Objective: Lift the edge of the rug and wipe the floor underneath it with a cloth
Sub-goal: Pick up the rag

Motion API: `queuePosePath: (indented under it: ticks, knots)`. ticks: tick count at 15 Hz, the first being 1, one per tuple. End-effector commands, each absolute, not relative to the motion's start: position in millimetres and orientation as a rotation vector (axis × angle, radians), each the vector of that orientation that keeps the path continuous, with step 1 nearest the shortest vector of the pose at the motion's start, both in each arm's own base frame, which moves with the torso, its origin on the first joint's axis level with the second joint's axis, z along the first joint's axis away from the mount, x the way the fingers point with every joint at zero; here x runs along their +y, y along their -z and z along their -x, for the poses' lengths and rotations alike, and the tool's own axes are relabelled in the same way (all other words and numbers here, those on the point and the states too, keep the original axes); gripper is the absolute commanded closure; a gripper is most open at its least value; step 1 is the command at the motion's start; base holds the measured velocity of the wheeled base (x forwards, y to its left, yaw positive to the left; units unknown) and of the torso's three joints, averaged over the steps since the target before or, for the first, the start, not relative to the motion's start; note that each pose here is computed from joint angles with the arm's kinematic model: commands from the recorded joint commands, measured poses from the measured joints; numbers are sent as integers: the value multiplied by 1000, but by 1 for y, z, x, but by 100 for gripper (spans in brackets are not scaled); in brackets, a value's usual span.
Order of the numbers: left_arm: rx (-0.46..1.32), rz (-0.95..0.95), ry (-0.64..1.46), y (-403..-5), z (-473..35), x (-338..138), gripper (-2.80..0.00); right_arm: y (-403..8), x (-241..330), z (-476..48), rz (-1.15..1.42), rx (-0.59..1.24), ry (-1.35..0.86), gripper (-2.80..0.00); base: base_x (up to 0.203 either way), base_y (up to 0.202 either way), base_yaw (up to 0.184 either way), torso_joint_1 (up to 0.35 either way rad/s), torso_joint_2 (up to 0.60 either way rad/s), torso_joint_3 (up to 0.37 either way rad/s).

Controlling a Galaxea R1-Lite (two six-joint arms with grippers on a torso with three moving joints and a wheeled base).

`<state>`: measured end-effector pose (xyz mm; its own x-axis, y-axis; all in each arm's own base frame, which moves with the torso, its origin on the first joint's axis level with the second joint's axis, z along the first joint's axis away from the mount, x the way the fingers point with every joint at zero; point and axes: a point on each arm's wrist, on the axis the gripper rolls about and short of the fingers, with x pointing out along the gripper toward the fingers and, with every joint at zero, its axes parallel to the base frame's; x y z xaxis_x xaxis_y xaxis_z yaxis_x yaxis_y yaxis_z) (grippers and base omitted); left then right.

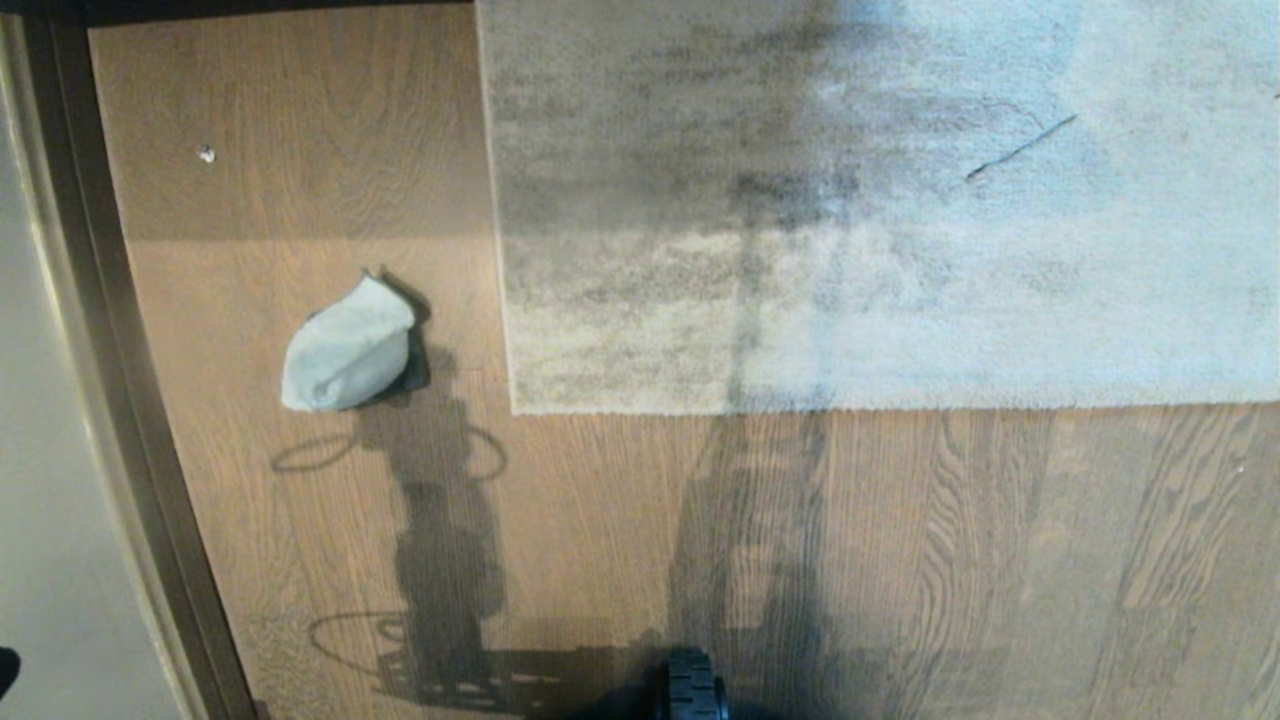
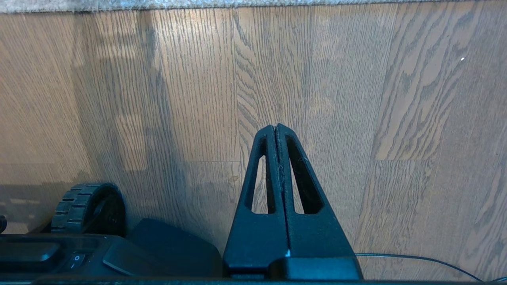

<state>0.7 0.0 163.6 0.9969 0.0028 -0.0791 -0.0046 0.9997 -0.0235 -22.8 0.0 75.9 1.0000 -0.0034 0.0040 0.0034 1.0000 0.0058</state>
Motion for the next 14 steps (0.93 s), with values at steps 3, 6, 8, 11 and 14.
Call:
queuePosePath:
  ticks: [3,6,8,11,14]
  knots:
    - [177,-23,1,-177,-34,0,0,-76,0,23,-6,-5,3,0,0,0,0,0,0,0]
    - [156,-32,-4,-186,-66,0,0,-76,0,23,-6,-5,3,0,0,0,0,0,0,0]
    - [153,-35,-9,-188,-92,1,0,-76,0,23,-5,-5,3,0,0,0,0,0,0,0]
    - [127,-35,-21,-189,-131,3,0,-76,0,23,-5,-5,3,0,0,0,0,0,0,0]
    - [74,-33,-37,-188,-167,6,0,-76,0,23,-6,-5,3,0,0,0,0,0,0,0]
